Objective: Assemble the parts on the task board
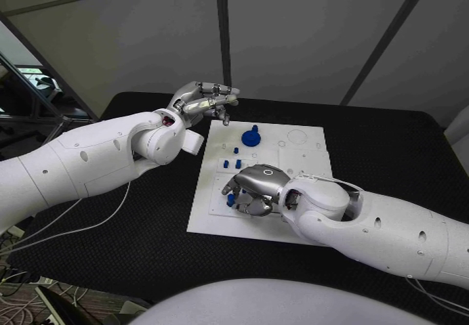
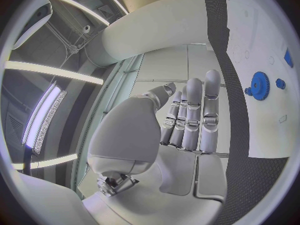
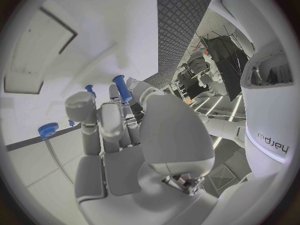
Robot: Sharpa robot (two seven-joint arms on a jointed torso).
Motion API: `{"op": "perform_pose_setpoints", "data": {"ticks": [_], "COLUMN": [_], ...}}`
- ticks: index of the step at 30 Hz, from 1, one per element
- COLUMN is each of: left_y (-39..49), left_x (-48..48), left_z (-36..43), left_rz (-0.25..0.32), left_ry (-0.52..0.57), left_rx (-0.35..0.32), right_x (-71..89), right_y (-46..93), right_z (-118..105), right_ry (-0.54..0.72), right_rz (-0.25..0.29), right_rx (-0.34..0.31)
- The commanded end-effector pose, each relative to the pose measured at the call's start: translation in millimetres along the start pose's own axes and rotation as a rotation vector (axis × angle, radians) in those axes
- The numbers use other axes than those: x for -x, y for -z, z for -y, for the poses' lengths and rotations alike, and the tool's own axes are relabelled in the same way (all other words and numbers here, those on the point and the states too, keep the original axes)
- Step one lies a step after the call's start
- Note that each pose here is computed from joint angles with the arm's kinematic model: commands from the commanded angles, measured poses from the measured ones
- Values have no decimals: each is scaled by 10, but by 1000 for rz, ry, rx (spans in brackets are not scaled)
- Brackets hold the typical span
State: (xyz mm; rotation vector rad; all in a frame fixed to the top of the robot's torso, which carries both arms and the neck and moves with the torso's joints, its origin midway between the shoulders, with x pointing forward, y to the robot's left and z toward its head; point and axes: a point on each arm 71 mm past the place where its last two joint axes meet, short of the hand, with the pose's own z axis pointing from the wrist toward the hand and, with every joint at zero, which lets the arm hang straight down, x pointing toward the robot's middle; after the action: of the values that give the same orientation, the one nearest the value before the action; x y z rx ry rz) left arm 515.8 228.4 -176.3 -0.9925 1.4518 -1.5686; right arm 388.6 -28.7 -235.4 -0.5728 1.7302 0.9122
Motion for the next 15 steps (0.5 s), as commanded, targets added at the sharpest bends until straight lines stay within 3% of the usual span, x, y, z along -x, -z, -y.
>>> {"op": "perform_pose_setpoints", "data": {"ticks": [1, 4, 10, 15], "left_y": [-5, -6, -6, -1], "left_x": [-8, -7, -4, 10], "left_z": [18, 17, 16, 15], "left_rz": [-8, -6, -5, -4], "left_ry": [0, 0, 0, -1], "left_rx": [-6, -5, -5, -3], "right_x": [40, 58, 127, 211], "right_y": [1, 8, 85, 261], "right_z": [-18, -25, -23, 32], "right_ry": [-3, -9, -30, -66], "right_rz": [43, 69, 172, 258], "right_rx": [16, 18, 19, 14]}}
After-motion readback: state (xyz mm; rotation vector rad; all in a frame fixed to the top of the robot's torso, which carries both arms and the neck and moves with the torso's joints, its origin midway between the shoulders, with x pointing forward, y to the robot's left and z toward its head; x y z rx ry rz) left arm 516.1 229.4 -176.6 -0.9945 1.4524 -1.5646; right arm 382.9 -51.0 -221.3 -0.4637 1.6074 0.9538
